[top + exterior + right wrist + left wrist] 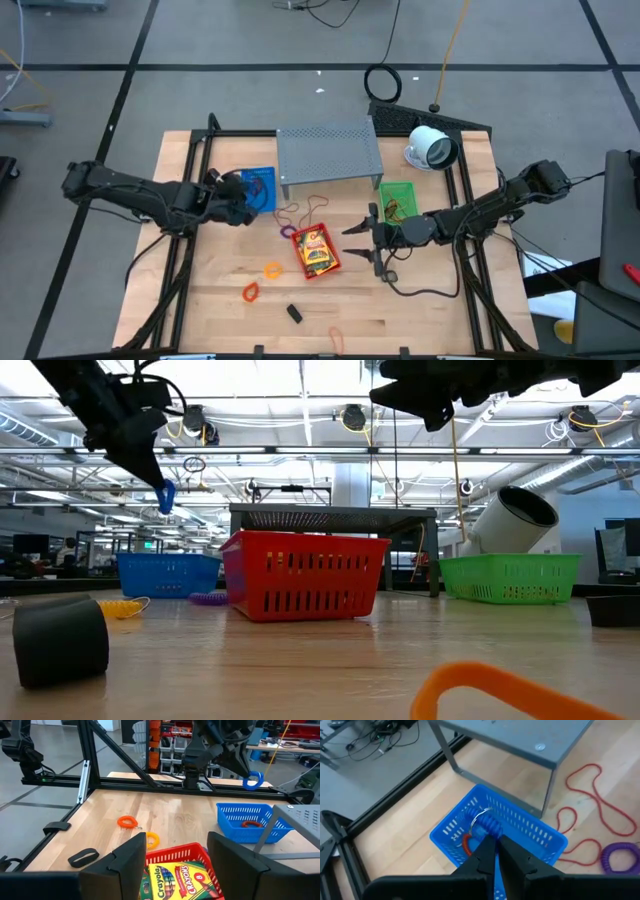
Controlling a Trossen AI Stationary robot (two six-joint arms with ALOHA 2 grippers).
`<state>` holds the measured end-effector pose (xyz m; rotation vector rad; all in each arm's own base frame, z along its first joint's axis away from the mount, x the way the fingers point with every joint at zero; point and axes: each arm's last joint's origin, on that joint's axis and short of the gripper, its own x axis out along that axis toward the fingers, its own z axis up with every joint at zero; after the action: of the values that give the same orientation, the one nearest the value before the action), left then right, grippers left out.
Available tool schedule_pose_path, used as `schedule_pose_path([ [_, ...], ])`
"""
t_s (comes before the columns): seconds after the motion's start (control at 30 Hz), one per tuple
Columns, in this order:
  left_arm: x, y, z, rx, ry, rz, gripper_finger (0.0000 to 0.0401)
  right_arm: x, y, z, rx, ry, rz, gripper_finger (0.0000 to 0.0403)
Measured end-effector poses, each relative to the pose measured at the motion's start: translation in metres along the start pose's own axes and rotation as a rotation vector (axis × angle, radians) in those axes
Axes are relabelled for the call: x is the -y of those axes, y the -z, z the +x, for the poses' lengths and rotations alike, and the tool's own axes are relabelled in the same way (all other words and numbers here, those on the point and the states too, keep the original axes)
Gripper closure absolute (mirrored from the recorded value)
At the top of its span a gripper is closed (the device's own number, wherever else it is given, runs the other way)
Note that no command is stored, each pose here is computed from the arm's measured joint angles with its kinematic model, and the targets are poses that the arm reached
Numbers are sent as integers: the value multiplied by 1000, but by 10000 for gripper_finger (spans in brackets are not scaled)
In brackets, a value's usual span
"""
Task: Pick & Place Office Desk Supplies
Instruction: Put the blue spring keychain into the blue bin
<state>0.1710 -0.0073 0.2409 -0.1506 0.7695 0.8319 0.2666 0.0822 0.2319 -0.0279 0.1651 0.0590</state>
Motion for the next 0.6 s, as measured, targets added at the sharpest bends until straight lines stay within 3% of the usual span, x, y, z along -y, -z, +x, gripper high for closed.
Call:
schedule_pose_path([
  [0.37, 2, 2, 1, -91, 96, -49, 379, 0, 0, 0, 0, 0, 2, 202],
  [0.6, 4, 2, 1, -113, 136, -42, 321, 0, 0, 0, 0, 0, 11, 202],
])
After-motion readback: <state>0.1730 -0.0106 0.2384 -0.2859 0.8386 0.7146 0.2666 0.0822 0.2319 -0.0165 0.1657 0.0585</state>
